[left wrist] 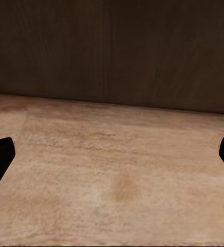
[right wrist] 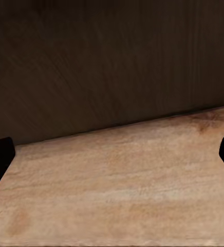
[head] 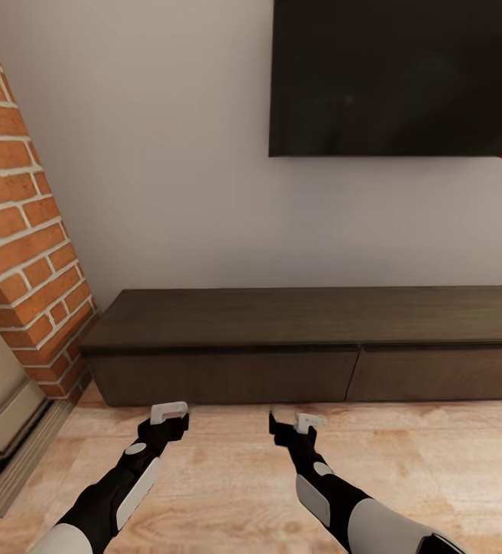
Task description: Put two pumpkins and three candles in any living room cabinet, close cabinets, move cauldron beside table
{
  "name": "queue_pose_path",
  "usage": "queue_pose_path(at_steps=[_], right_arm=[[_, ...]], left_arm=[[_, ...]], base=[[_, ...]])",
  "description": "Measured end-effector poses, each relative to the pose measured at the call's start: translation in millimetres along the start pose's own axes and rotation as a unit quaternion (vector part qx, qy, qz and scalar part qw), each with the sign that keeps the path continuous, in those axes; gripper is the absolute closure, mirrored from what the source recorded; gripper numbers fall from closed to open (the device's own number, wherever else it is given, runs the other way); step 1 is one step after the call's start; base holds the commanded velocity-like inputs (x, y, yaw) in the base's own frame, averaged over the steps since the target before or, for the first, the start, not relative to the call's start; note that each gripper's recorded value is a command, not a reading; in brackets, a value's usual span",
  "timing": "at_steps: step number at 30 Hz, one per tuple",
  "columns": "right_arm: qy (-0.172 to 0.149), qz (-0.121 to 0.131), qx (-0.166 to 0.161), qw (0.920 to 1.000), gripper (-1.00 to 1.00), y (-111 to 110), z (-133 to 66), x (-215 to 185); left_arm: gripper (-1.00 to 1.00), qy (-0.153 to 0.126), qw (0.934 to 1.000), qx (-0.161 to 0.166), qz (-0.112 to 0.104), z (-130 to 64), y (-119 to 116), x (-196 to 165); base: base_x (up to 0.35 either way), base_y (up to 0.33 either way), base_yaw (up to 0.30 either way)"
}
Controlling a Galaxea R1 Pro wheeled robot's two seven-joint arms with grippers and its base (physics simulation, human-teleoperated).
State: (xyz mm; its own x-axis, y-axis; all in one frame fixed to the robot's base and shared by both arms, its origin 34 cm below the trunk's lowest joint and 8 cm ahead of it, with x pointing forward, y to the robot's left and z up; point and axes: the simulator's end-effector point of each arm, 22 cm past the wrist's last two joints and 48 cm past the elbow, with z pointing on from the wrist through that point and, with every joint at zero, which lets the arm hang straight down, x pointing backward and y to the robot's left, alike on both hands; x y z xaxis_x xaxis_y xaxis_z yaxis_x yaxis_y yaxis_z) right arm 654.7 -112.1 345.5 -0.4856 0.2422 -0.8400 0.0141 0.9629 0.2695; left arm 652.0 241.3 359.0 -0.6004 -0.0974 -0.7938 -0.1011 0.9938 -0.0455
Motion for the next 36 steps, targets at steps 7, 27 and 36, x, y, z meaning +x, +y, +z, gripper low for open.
queue_pose_path(at_steps=[7,27,36], right_arm=[[0.011,0.001,0.0,0.9999,-1.0,0,0.1,4],[0.097,0.005,-0.041,0.9944,-1.0,46,-7.9,11],[0.099,0.001,-0.052,0.9937,-1.0,60,-15.5,-4]], left_arm=[[-1.0,-0.001,1.0,0.001,-0.002,-0.3,1,-4],[-1.0,0.102,0.9941,0.013,-0.034,-32.1,9,-37],[-1.0,0.116,0.9922,0.012,-0.043,-47.0,17,-49]], base=[[-0.342,0.0,0.0],[-0.194,0.0,0.0],[-0.001,0.0,0.0]])
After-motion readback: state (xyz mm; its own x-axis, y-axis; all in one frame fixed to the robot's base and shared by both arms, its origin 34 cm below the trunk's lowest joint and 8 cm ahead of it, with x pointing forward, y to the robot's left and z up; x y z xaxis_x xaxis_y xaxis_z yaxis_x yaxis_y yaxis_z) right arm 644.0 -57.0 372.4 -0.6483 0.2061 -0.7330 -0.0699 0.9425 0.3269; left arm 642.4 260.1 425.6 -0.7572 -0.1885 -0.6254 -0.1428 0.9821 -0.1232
